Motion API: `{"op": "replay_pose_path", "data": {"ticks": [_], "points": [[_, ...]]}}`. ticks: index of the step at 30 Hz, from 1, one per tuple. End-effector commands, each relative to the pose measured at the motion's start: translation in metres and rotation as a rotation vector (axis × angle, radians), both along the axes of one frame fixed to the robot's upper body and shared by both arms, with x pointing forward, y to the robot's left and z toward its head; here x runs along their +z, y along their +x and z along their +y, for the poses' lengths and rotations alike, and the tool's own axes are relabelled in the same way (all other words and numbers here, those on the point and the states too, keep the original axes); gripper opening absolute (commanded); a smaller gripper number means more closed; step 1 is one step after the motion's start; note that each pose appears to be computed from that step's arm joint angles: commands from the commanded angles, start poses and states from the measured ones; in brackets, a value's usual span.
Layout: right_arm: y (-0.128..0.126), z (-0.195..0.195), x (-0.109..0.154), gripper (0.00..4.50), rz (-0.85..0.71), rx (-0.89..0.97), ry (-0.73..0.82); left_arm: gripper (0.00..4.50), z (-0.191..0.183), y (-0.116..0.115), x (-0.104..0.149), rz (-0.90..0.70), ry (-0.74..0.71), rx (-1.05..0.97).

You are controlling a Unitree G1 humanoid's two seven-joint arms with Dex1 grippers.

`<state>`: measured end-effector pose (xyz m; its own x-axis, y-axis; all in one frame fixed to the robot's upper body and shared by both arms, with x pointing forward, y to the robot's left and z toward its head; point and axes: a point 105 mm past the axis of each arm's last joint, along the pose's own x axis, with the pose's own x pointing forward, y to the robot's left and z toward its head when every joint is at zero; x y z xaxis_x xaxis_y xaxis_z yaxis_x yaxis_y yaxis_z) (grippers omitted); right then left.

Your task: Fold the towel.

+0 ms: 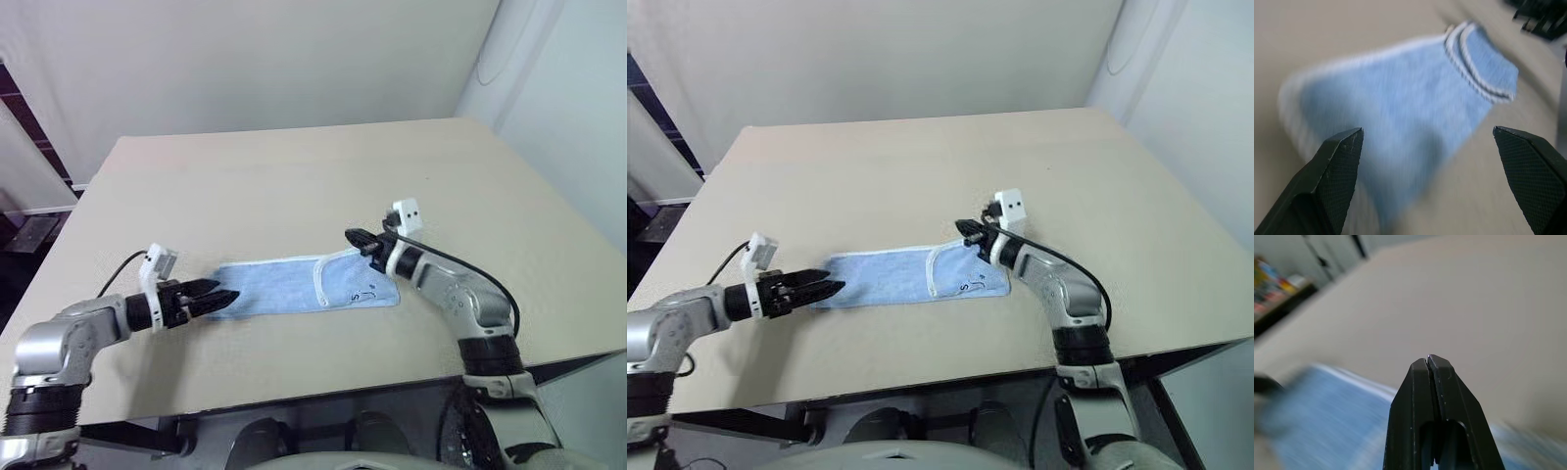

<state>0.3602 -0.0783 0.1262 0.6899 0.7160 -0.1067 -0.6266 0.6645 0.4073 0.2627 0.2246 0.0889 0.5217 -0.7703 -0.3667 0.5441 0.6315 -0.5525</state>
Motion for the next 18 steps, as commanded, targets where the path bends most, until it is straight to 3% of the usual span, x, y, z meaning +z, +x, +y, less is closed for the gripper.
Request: {"op": "replay_pose_path", "data": {"ticks": [1,8,18], "points": [[0.005,-0.006,0.014,0.00,0.018,-0.012,0.068,4.47,0.013,-0.008,0.015,0.093,-0.048,0.007],[0.010,-0.011,0.009,0.00,0.058,-0.031,0.079,4.47,0.030,-0.014,-0.006,0.275,-0.039,0.092],[0.007,-0.026,0.003,0.00,0.063,-0.090,0.052,4.47,0.020,-0.005,-0.032,0.424,-0.045,0.093]]}}
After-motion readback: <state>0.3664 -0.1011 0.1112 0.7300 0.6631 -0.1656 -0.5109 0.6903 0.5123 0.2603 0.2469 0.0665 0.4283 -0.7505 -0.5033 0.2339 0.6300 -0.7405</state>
